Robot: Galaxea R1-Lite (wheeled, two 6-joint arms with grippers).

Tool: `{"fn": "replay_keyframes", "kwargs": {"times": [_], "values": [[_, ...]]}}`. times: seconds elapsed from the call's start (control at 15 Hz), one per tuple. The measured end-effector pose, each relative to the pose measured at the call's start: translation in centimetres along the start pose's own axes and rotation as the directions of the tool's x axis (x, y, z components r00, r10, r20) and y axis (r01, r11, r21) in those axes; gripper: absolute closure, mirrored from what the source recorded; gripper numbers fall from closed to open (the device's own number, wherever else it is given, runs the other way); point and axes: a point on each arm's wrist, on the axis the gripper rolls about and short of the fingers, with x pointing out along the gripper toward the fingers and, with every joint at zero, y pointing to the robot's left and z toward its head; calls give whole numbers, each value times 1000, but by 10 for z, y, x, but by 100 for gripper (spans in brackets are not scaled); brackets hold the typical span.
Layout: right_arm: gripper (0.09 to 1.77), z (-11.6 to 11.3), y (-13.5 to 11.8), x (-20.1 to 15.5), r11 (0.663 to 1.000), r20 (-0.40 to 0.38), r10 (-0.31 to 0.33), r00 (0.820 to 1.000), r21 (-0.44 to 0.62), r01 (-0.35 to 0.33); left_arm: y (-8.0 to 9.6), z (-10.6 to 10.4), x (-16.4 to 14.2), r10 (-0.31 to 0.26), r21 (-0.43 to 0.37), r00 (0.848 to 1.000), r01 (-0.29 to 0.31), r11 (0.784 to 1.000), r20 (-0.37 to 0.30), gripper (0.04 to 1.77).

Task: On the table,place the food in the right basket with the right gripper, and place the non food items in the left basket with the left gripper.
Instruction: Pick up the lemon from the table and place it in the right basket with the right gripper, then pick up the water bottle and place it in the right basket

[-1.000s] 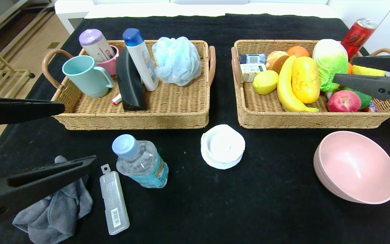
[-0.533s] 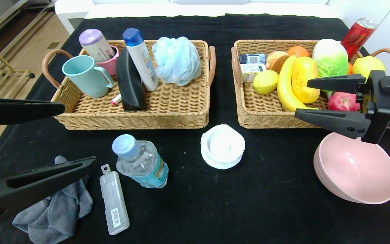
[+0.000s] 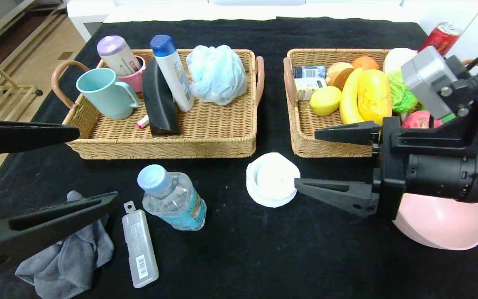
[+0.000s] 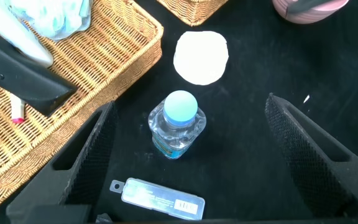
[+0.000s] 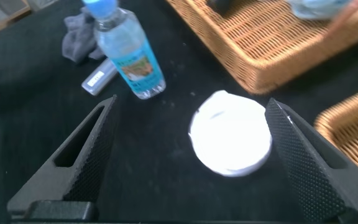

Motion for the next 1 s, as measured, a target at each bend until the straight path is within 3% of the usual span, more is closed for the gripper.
{"fn": "replay_keyframes", "kwargs": {"times": [0.8,1.0], "values": [[16,-44,41,79,996,-30,52,998,-76,-54,0,0,0,-2,1,1000,2,1000,4,9],[16,-48,43,96,995,9,21,1000,-99,-20,0,1,-1,-1,2,1000,1,1000,6,9]]}}
